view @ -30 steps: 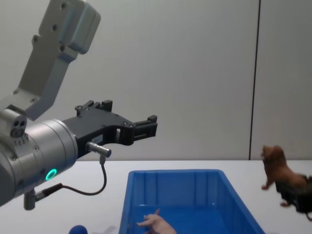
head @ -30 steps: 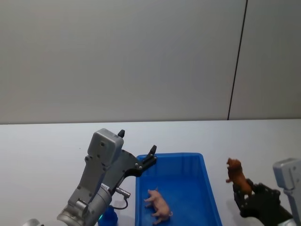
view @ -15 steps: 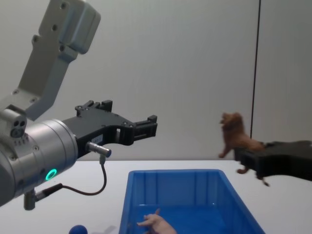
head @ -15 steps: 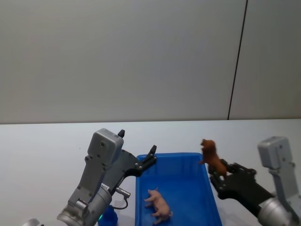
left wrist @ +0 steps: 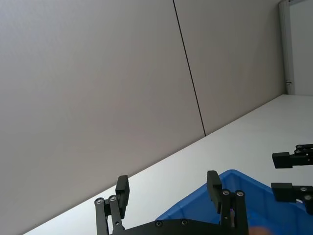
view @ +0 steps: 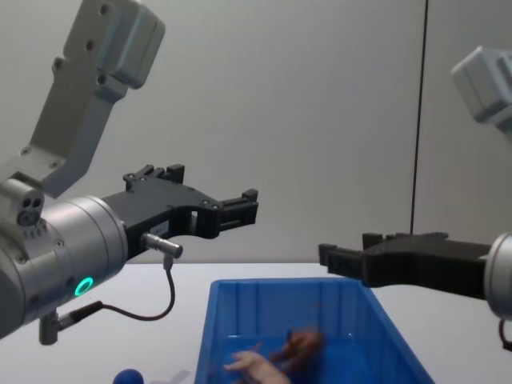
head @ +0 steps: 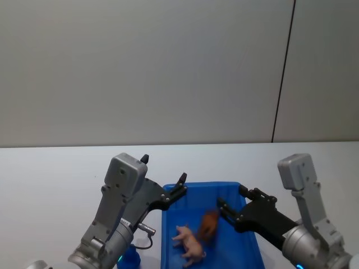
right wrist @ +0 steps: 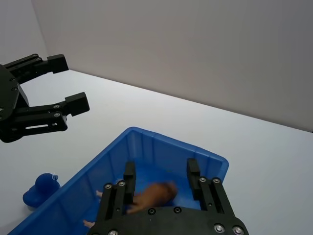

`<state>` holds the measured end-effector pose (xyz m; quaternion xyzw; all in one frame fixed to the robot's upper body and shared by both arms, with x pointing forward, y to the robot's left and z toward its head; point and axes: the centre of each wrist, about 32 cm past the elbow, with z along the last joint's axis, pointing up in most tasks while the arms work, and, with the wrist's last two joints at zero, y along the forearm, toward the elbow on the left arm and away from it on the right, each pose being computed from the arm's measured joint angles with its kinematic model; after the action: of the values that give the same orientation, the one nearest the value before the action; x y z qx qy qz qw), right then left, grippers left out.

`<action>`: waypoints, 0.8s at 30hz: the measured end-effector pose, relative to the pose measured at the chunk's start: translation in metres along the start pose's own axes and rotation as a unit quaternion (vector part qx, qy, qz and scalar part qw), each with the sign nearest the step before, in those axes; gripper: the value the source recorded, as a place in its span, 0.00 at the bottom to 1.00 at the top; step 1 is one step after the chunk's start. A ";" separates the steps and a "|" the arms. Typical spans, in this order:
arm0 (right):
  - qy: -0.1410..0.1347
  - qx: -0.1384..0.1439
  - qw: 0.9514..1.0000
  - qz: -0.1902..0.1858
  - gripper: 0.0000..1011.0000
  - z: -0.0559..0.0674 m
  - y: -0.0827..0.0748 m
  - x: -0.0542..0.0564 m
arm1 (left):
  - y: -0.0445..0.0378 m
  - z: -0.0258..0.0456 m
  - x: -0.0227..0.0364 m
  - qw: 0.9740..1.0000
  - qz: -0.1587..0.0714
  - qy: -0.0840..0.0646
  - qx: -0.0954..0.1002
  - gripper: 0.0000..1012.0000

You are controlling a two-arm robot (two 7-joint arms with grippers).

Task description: Pick up the two dolls from the table and place them into the box.

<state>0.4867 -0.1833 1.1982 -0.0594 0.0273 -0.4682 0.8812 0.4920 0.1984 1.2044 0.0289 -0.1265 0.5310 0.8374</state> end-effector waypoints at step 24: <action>0.002 0.012 0.996 -0.086 0.99 -0.005 -0.022 0.003 | 0.0000 0.0000 0.0000 1.000 0.000 0.000 0.000 0.99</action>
<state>0.4702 -0.1986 1.1957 -0.0503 0.0179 -0.5428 0.8381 0.4920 0.1984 1.2044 0.0289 -0.1265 0.5311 0.8373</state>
